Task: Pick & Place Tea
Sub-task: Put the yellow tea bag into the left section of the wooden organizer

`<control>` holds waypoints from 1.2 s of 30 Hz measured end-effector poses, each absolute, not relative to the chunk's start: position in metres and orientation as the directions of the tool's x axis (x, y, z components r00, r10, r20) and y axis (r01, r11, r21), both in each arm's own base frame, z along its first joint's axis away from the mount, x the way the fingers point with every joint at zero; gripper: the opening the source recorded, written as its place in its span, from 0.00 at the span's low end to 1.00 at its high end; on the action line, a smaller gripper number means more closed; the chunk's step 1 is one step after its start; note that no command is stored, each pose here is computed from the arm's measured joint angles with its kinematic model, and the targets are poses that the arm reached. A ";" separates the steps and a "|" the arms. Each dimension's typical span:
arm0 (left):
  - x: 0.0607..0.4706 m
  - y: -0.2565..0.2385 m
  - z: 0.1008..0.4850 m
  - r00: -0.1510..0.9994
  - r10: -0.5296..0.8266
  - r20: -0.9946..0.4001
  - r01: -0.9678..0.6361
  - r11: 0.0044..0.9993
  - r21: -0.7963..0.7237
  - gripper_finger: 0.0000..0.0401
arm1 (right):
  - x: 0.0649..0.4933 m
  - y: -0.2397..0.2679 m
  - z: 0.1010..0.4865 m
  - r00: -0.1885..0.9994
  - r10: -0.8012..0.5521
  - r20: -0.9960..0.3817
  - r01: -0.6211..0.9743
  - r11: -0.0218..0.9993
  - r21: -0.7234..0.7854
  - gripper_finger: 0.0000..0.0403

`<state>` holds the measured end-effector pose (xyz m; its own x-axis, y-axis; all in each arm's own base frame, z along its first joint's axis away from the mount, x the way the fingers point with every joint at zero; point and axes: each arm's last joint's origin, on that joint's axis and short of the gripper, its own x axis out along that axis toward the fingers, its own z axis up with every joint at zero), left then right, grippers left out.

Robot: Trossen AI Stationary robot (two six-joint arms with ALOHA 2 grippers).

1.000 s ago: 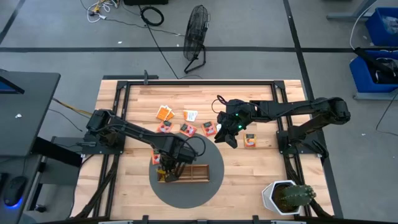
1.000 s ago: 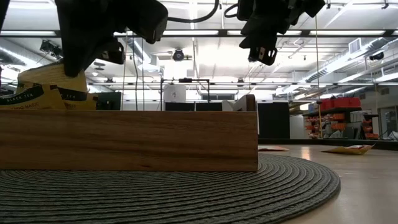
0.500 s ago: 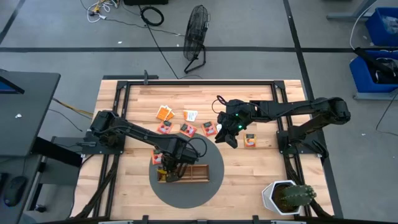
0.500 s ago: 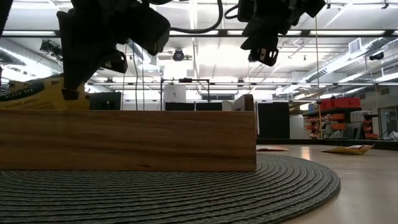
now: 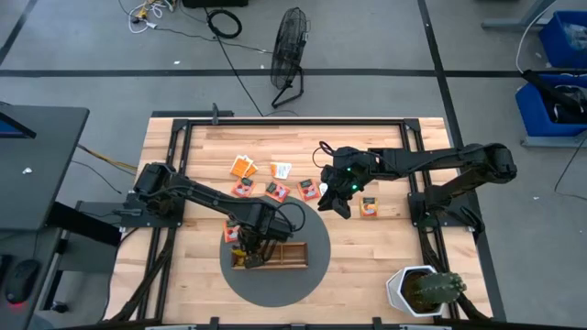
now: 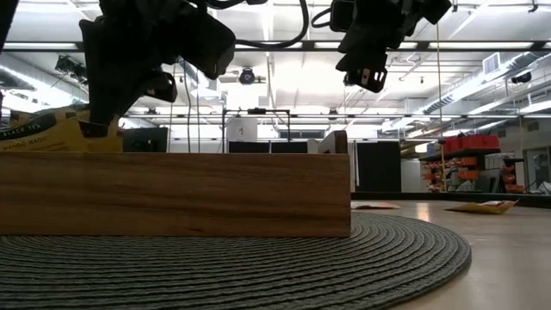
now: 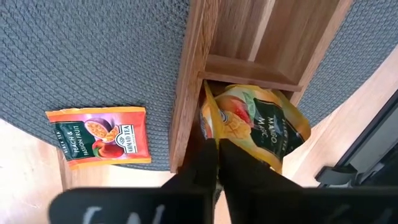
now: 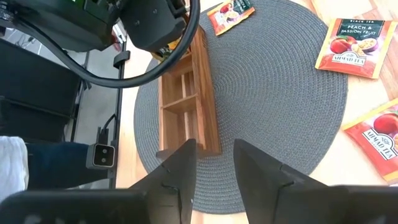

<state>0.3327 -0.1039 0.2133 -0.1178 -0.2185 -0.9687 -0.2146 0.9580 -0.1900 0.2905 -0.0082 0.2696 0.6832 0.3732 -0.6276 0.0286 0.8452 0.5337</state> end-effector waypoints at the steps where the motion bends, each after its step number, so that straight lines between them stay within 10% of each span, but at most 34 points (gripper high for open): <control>1: 0.333 -0.104 0.213 -0.118 -0.218 -0.969 -0.212 0.959 -0.190 0.08 | 0.290 -0.008 0.269 0.682 0.373 -0.628 0.029 0.845 0.534 0.28; 22: 0.315 -0.099 0.233 -0.172 -0.208 -0.963 -0.167 0.969 -0.180 0.48 | 0.285 -0.010 0.264 0.636 0.371 -0.677 0.075 0.843 0.533 0.28; 36: 0.290 -0.070 0.302 0.224 0.167 -0.960 -0.124 0.982 0.142 0.55 | 0.260 -0.036 0.265 0.567 0.228 -0.792 0.299 0.839 0.456 0.28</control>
